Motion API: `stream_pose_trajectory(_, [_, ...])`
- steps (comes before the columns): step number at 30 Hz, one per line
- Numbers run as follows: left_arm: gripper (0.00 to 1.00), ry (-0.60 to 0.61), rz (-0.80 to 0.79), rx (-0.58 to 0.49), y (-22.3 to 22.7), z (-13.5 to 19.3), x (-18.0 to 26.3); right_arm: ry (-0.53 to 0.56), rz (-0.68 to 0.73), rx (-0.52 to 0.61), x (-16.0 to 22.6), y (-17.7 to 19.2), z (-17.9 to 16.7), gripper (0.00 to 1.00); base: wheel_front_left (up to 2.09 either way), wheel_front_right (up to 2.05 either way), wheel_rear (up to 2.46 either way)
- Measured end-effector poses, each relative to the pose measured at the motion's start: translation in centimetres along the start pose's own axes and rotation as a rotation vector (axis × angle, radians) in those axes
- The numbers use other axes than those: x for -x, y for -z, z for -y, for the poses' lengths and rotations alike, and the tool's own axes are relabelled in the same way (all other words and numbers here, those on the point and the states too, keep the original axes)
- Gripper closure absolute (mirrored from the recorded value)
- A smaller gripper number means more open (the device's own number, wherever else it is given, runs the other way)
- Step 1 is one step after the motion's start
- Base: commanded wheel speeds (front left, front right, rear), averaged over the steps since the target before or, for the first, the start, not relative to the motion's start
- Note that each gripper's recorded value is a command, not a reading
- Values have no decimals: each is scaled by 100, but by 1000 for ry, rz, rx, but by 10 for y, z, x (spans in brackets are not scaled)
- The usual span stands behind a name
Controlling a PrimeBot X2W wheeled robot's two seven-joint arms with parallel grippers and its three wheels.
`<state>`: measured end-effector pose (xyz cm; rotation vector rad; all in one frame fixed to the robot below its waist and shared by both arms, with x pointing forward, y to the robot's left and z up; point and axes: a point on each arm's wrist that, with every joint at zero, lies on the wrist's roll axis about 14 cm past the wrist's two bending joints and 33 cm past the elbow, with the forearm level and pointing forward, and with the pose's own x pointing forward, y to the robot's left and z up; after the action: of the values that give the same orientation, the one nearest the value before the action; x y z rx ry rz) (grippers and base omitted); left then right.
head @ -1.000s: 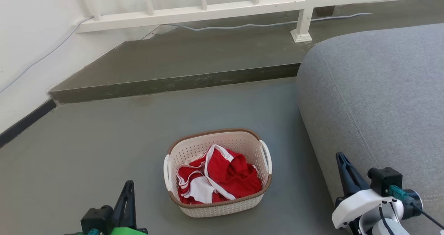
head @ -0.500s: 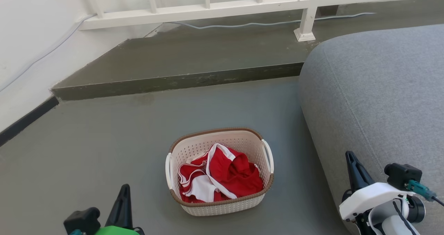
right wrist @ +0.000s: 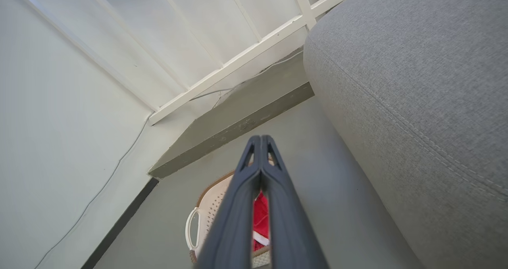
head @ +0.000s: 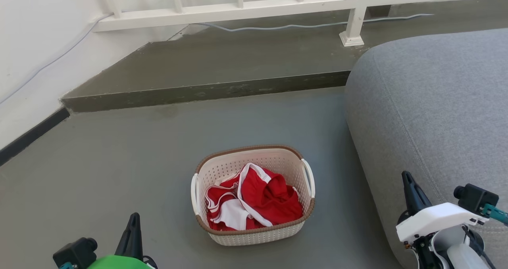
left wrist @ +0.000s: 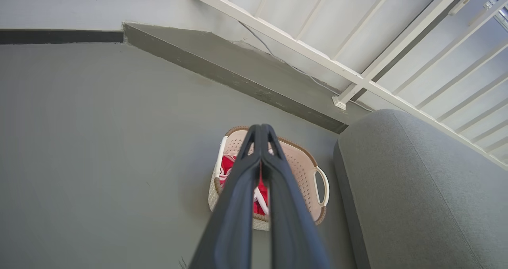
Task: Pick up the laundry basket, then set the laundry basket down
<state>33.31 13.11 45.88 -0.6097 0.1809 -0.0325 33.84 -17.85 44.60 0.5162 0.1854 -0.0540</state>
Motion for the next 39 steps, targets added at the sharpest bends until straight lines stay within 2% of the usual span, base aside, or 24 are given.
stream_pose_trajectory(39, [100,-30,1,546,-21,-21,-19,18,0,-598,-17,-18,9,100,0,0,0])
